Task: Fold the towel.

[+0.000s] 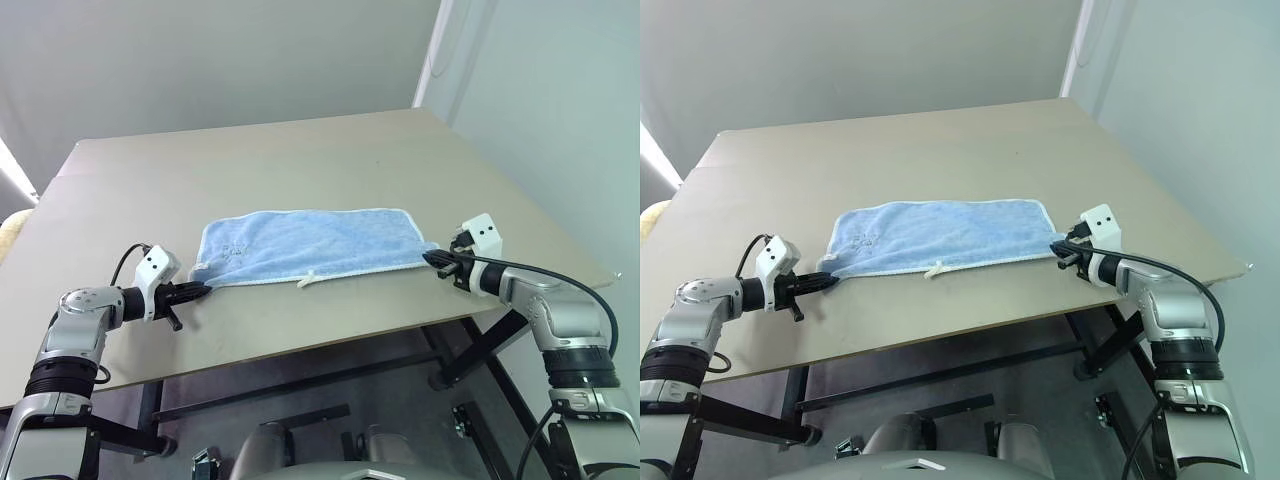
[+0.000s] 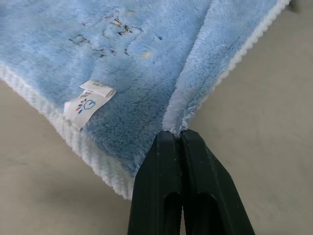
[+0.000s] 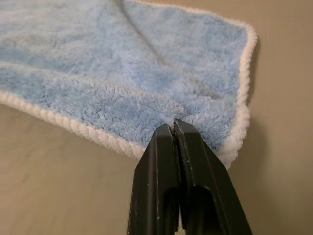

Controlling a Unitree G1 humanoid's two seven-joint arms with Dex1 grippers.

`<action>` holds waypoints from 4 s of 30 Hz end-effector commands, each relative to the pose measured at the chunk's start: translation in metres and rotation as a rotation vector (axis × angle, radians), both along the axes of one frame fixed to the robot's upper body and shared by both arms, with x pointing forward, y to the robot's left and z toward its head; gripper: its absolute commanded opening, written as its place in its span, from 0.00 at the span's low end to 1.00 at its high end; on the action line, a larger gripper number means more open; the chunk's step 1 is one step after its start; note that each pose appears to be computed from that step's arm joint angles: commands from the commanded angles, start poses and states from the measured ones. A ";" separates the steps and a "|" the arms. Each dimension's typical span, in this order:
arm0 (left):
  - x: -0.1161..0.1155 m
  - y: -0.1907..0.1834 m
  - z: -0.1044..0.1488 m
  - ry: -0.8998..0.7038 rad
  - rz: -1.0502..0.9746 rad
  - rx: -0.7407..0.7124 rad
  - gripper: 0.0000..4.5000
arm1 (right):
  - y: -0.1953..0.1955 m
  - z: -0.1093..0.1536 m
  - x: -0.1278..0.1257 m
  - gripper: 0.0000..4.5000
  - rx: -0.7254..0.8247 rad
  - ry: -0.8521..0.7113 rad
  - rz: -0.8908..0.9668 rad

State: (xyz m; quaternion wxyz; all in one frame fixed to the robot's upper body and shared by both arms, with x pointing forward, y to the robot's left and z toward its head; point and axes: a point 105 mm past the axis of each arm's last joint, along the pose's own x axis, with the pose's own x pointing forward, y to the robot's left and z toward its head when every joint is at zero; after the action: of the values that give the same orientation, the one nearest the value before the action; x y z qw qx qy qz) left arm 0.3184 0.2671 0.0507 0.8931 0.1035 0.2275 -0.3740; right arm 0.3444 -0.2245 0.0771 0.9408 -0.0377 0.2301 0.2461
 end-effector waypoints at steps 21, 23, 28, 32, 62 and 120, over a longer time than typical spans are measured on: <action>0.007 0.004 0.012 -0.053 0.013 -0.004 0.00 | 0.011 -0.018 0.002 0.73 0.085 0.193 -0.053; 0.006 0.004 0.012 -0.051 0.013 -0.002 0.00 | 0.019 -0.020 -0.002 0.73 0.076 0.195 -0.013; 0.007 0.004 0.012 -0.053 0.015 0.001 0.00 | 0.030 -0.022 -0.010 0.44 0.028 0.184 0.063; 0.008 0.004 0.012 -0.055 0.018 0.002 0.00 | 0.022 -0.026 -0.007 0.14 -0.018 0.180 0.028; 0.156 -0.047 0.190 -0.517 0.484 -0.196 0.00 | -0.001 0.196 0.125 0.01 0.340 -0.408 -0.307; 0.002 0.022 0.058 0.072 -0.035 -0.073 0.00 | -0.028 0.040 -0.026 0.01 0.303 0.247 -0.206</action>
State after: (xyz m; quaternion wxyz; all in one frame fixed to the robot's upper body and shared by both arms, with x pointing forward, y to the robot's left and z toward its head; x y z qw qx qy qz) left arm 0.3167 0.2854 0.1057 0.8770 0.0606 0.2441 -0.4093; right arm 0.3099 -0.2444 0.1105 0.9092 0.1612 0.3253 0.2036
